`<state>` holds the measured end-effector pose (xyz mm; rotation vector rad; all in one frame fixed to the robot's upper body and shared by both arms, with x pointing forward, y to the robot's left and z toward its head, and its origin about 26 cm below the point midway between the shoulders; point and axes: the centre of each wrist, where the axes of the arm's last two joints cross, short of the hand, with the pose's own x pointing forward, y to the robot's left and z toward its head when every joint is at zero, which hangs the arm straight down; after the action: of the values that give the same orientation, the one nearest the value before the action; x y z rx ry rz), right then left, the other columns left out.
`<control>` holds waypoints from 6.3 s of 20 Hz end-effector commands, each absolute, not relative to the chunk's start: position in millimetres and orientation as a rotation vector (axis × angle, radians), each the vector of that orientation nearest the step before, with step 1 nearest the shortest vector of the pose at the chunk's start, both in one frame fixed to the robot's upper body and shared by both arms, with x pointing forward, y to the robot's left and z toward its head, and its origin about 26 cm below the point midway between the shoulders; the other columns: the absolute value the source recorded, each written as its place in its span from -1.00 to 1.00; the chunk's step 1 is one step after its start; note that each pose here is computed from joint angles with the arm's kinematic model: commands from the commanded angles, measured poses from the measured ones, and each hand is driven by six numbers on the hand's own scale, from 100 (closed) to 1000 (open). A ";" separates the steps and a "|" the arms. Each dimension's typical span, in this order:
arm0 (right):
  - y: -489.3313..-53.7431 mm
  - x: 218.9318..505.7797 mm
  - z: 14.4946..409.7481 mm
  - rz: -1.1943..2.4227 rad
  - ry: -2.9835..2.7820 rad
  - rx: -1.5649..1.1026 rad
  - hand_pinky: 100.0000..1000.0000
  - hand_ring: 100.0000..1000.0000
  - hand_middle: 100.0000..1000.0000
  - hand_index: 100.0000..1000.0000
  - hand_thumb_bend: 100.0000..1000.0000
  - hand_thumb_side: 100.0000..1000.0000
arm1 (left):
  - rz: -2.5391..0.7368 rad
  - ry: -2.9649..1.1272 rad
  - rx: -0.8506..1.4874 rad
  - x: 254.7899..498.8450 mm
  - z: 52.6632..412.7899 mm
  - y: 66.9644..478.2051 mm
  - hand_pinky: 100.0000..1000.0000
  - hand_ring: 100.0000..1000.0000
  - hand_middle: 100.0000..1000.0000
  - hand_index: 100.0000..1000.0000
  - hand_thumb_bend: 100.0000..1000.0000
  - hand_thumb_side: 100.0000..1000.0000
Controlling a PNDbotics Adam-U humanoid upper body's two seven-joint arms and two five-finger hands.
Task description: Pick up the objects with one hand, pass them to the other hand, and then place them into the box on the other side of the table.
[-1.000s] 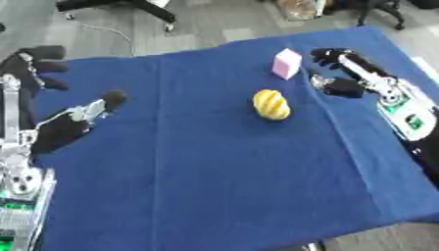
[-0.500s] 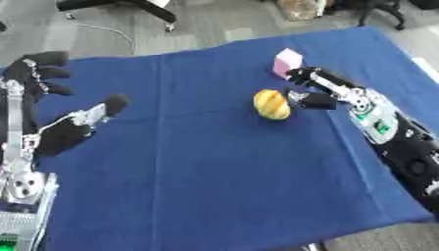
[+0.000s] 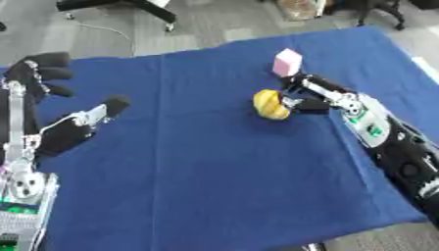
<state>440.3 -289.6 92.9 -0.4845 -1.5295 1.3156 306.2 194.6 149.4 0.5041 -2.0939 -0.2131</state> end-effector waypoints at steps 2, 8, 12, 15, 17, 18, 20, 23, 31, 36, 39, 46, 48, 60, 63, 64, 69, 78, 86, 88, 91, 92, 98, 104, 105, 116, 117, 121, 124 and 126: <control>-289.4 442.9 101.0 1.358 -1.523 -0.477 0.61 0.60 0.49 0.83 -1.00 0.57 | -0.216 -2.113 0.500 305.6 154.5 192.8 -0.06 0.16 0.17 0.34 1.00 -0.20; -286.3 442.2 97.9 1.428 -1.473 -0.439 0.62 0.61 0.50 0.85 -1.00 0.58 | -0.217 -2.109 0.503 305.8 154.2 192.8 -0.06 0.16 0.17 0.35 1.00 -0.20; -284.9 442.8 95.9 1.464 -1.431 -0.445 0.62 0.60 0.52 0.86 -1.00 0.51 | -0.220 -2.109 0.504 305.8 154.4 192.3 -0.06 0.16 0.17 0.35 1.00 -0.20; -282.8 443.0 90.4 1.484 -1.396 -0.453 0.62 0.60 0.52 0.86 -0.96 0.43 | -0.220 -2.108 0.503 305.6 154.7 192.1 -0.06 0.16 0.17 0.35 1.00 -0.20; -281.2 442.6 84.8 1.502 -1.372 -0.450 0.62 0.60 0.52 0.86 -0.95 0.33 | -0.221 -2.108 0.504 305.6 155.0 192.0 -0.06 0.16 0.17 0.35 1.00 -0.20; -280.4 442.4 82.4 1.512 -1.363 -0.448 0.62 0.60 0.51 0.86 -0.94 0.25 | -0.220 -2.108 0.505 305.6 155.2 192.0 -0.06 0.16 0.17 0.35 1.00 -0.20; -278.7 441.9 78.7 1.532 -1.354 -0.447 0.62 0.58 0.47 0.84 -0.92 0.05 | -0.221 -2.107 0.505 305.5 155.1 191.9 -0.06 0.16 0.17 0.35 1.00 -0.20; -276.5 441.4 76.4 1.555 -1.363 -0.455 0.60 0.55 0.36 0.79 -0.92 -0.27 | -0.221 -2.106 0.504 305.4 155.2 191.5 -0.06 0.16 0.17 0.35 1.00 -0.20; -273.5 440.7 76.2 1.510 -1.464 -0.587 0.47 0.25 -0.52 -0.12 -0.92 -1.00 | -0.220 -2.104 0.504 305.4 154.8 191.0 -0.07 0.16 0.17 0.35 1.00 -0.20; -271.4 440.4 79.6 1.395 -1.572 -0.709 0.38 0.08 -0.79 -0.66 -1.00 -1.00 | -0.215 -2.102 0.504 305.4 154.1 190.7 -0.08 0.16 0.17 0.34 1.00 -0.20; -269.3 439.3 82.2 1.281 -1.644 -0.764 0.33 0.02 -0.83 -0.89 -1.00 -1.00 | -0.212 -2.102 0.504 305.6 153.7 190.7 -0.08 0.16 0.17 0.34 1.00 -0.19; -253.1 430.7 104.5 1.001 -1.844 -0.779 0.26 0.00 -0.83 -0.91 -1.00 -1.00 | -0.170 -2.081 0.548 308.0 150.3 196.5 -0.09 0.11 0.15 0.33 0.99 -0.14; -247.1 426.2 114.0 0.936 -1.888 -0.762 0.26 0.00 -0.82 -0.91 -1.00 -1.00 | -0.138 -2.063 0.577 309.8 147.1 200.0 -0.10 0.09 0.14 0.33 0.99 -0.14; -188.5 375.4 190.4 0.685 -2.193 -0.412 0.25 -0.01 -0.78 -0.89 -1.00 -1.00 | -0.041 -1.803 0.676 333.4 84.4 202.0 -0.14 0.11 0.14 0.31 0.87 -0.19; -166.6 355.9 205.9 0.668 -2.245 -0.220 0.24 -0.02 -0.77 -0.89 -1.00 -1.00 | -0.124 -1.802 0.692 339.9 77.0 188.6 -0.11 0.16 0.18 0.34 0.93 -0.26; -159.8 350.2 208.3 0.668 -2.245 -0.153 0.24 -0.02 -0.77 -0.89 -1.00 -1.00 | -0.162 -1.816 0.693 341.6 76.9 182.4 -0.11 0.17 0.19 0.34 0.94 -0.27; -131.3 332.4 200.0 0.661 -2.146 0.162 0.22 -0.04 -0.76 -0.88 -1.00 -1.00 | -0.359 -1.896 0.739 347.9 80.6 155.4 -0.06 0.25 0.28 0.40 0.96 -0.32; -104.2 319.4 184.6 0.787 -1.967 0.457 0.22 -0.04 -0.73 -0.88 -1.00 -1.00 | -0.403 -2.095 0.785 344.0 92.2 121.6 -0.03 0.28 0.31 0.42 0.97 -0.35; -104.4 318.3 185.1 0.840 -1.914 0.528 0.23 -0.04 -0.72 -0.88 -1.00 -1.00 | -0.432 -2.138 0.886 339.0 100.7 122.5 0.02 0.31 0.35 0.46 0.98 -0.48; -104.6 318.3 184.9 0.847 -1.908 0.535 0.23 -0.04 -0.71 -0.88 -1.00 -1.00 | -0.446 -2.140 0.915 338.4 102.3 123.4 0.03 0.32 0.36 0.46 0.96 -0.50; -104.7 318.2 184.4 0.867 -1.893 0.547 0.23 -0.03 -0.71 -0.88 -1.00 -1.00 | -0.457 -2.143 0.950 337.6 104.0 124.8 0.03 0.32 0.36 0.46 0.95 -0.52; -104.9 318.4 184.1 0.872 -1.888 0.545 0.23 -0.03 -0.71 -0.88 -1.00 -1.00 | -0.457 -2.145 0.960 337.3 104.7 125.4 0.04 0.32 0.36 0.46 0.94 -0.52; -106.2 320.9 179.9 0.866 -1.829 0.492 0.22 -0.04 -0.71 -0.88 -1.00 -1.00 | -0.451 -2.152 0.999 335.0 106.6 129.4 0.04 0.33 0.36 0.46 0.92 -0.53; -106.6 324.0 175.9 0.823 -1.773 0.456 0.20 -0.05 -0.72 -0.88 -1.00 -1.00 | -0.485 -2.163 1.011 331.0 106.9 134.6 0.06 0.34 0.37 0.47 0.89 -0.52; -106.6 324.4 175.4 0.819 -1.765 0.448 0.20 -0.05 -0.73 -0.88 -1.00 -1.00 | -0.493 -2.163 1.015 330.4 106.9 135.3 0.06 0.34 0.37 0.48 0.88 -0.52; -104.4 324.4 174.0 0.889 -1.708 0.383 0.20 -0.04 -0.72 -0.89 -1.00 -1.00 | -0.628 -2.193 1.047 327.2 113.0 133.7 0.10 0.36 0.38 0.49 0.75 -0.47; -104.1 324.1 173.8 0.905 -1.705 0.389 0.20 -0.04 -0.72 -0.89 -1.00 -1.00 | -0.642 -2.199 1.043 327.3 114.2 133.1 0.11 0.36 0.38 0.49 0.74 -0.47; -102.9 323.1 174.1 0.963 -1.691 0.426 0.21 -0.04 -0.72 -0.89 -1.00 -1.00 | -0.696 -2.228 1.021 327.5 121.4 131.2 0.12 0.35 0.36 0.48 0.70 -0.47; -102.4 322.4 174.7 0.999 -1.684 0.452 0.21 -0.04 -0.71 -0.89 -1.00 -1.00 | -0.731 -2.250 1.001 327.0 127.6 130.2 0.12 0.35 0.36 0.47 0.68 -0.47; -101.9 321.9 174.7 1.023 -1.676 0.471 0.21 -0.03 -0.71 -0.89 -1.00 -1.00 | -0.752 -2.263 0.985 326.4 131.3 129.4 0.12 0.35 0.36 0.47 0.66 -0.47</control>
<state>323.9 -105.0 166.4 0.4539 -1.6549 0.9854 327.7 132.9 116.9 0.9929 -2.2088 -0.7544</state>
